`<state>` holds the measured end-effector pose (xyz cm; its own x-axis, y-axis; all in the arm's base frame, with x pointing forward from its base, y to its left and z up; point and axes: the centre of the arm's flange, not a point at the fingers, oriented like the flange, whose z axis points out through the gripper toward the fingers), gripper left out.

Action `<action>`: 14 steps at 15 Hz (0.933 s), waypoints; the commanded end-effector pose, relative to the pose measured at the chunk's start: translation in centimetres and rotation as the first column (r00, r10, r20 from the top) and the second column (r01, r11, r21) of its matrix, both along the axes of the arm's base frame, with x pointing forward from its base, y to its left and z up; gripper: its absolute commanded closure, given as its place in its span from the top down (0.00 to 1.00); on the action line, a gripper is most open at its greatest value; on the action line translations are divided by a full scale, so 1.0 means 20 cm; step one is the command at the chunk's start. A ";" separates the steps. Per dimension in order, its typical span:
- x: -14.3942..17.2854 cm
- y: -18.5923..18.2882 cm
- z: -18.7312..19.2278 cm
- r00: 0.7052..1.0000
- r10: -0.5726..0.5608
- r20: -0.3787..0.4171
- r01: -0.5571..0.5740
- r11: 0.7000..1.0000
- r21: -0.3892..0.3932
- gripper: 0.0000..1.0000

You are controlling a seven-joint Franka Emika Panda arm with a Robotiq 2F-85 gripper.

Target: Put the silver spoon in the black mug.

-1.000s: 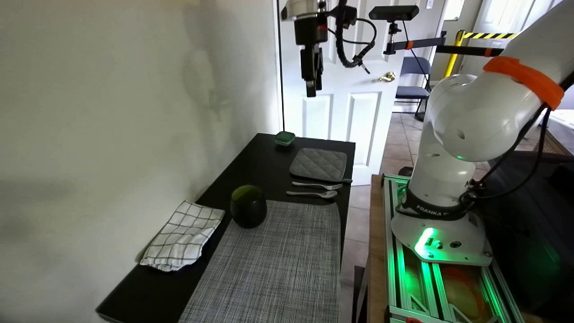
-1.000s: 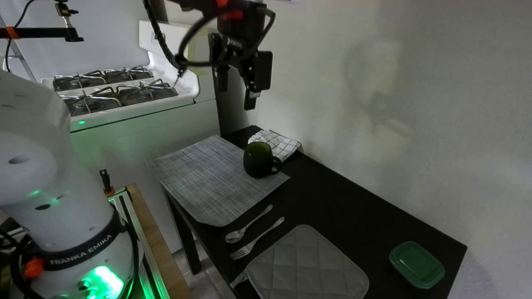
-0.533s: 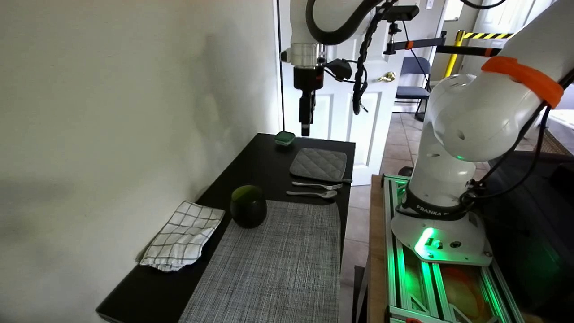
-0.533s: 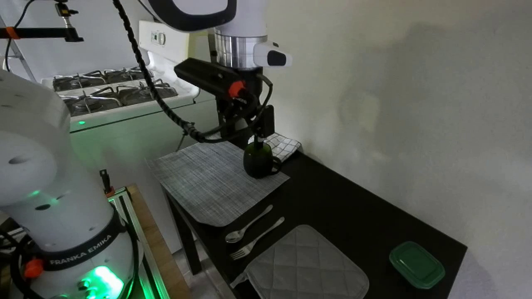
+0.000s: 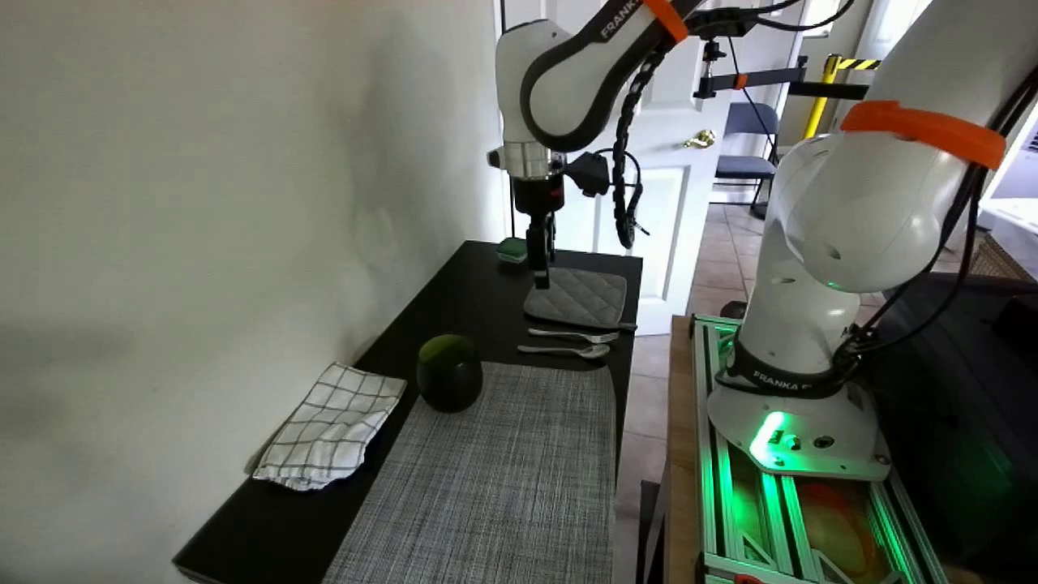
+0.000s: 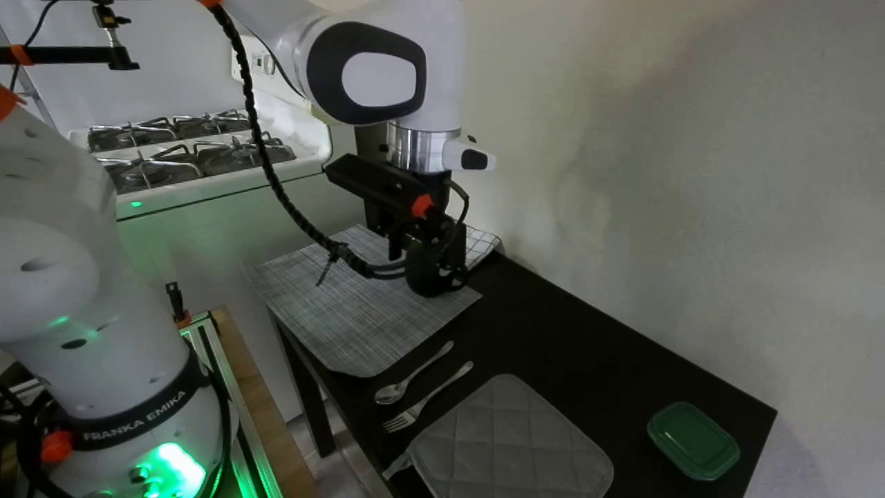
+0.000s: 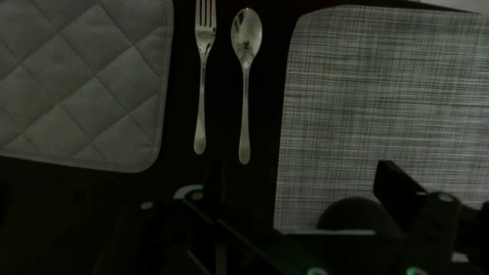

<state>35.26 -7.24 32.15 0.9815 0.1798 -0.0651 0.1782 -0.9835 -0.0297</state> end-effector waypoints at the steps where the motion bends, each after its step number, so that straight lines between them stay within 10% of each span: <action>1: -0.04 0.04 -0.28 0.996 0.014 -0.086 -0.016 1.000 -0.023 1.00; 9: 0.00 0.01 -0.40 0.986 0.013 -0.166 -0.013 1.000 -0.003 1.00; 14: 0.07 -0.01 -0.52 0.998 -0.057 -0.038 0.055 0.996 -0.064 1.00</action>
